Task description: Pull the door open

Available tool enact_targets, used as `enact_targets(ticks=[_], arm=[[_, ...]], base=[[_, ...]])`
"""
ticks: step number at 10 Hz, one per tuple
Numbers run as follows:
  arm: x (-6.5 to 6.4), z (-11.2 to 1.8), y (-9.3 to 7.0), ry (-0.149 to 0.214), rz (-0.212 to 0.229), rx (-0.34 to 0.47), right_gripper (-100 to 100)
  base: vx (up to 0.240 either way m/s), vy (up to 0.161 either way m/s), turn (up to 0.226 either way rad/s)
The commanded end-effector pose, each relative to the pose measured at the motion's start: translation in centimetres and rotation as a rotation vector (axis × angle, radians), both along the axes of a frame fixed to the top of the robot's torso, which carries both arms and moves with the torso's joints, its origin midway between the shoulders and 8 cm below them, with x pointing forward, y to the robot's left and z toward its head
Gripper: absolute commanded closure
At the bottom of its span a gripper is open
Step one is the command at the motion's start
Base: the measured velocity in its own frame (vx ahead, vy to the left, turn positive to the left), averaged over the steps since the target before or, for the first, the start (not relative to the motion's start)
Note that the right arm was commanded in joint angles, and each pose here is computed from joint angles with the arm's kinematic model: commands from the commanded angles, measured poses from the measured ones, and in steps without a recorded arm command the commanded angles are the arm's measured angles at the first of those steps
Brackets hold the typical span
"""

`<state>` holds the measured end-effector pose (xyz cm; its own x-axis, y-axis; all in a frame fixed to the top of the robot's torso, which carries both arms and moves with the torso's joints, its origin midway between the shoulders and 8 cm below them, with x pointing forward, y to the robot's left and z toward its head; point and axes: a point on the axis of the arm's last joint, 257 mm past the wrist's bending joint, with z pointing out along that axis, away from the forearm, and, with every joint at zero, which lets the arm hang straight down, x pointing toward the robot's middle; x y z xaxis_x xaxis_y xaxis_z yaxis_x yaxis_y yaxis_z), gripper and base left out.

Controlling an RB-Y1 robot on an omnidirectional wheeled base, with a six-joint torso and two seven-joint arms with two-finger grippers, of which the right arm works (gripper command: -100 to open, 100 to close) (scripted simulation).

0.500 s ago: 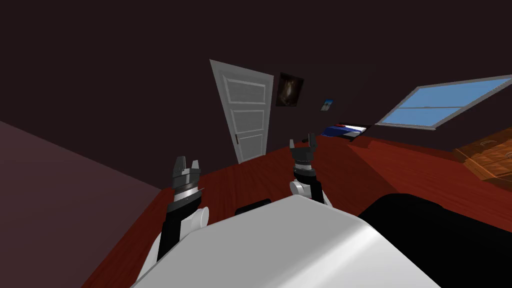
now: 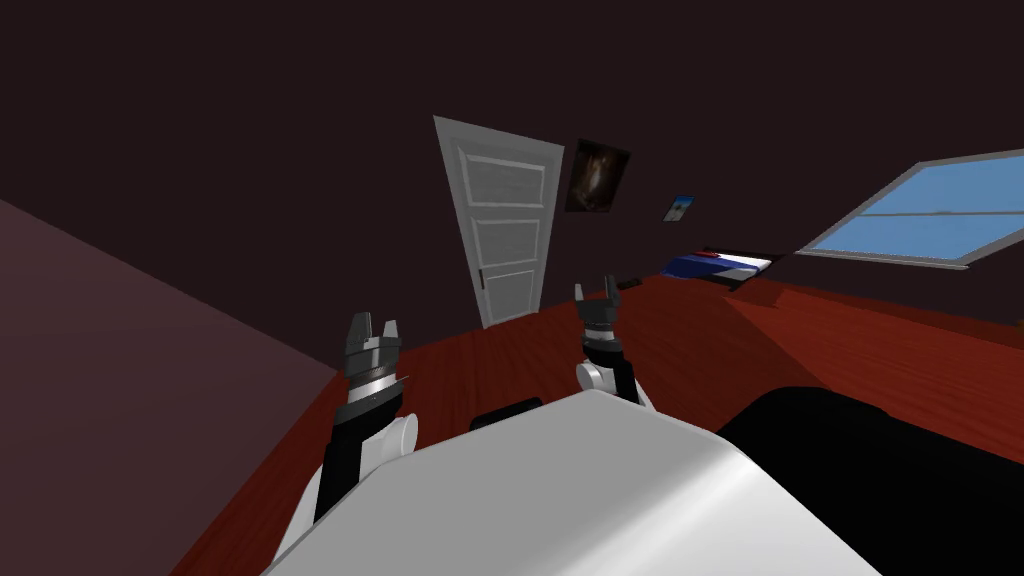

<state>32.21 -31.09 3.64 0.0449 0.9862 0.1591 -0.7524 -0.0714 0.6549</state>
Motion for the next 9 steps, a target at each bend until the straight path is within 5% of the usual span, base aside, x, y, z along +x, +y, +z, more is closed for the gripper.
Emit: enact_targets(ticks=[1, 9], arm=[[0.7, -1.3, -0.2, 0.014, 0.039, 0.046, -100], [3.6, -7.8, -1.4, 0.076, 0.187, 0.275, -100]], base=[[0.143, 0.030, 0.177], [0.127, 0.021, 0.136]])
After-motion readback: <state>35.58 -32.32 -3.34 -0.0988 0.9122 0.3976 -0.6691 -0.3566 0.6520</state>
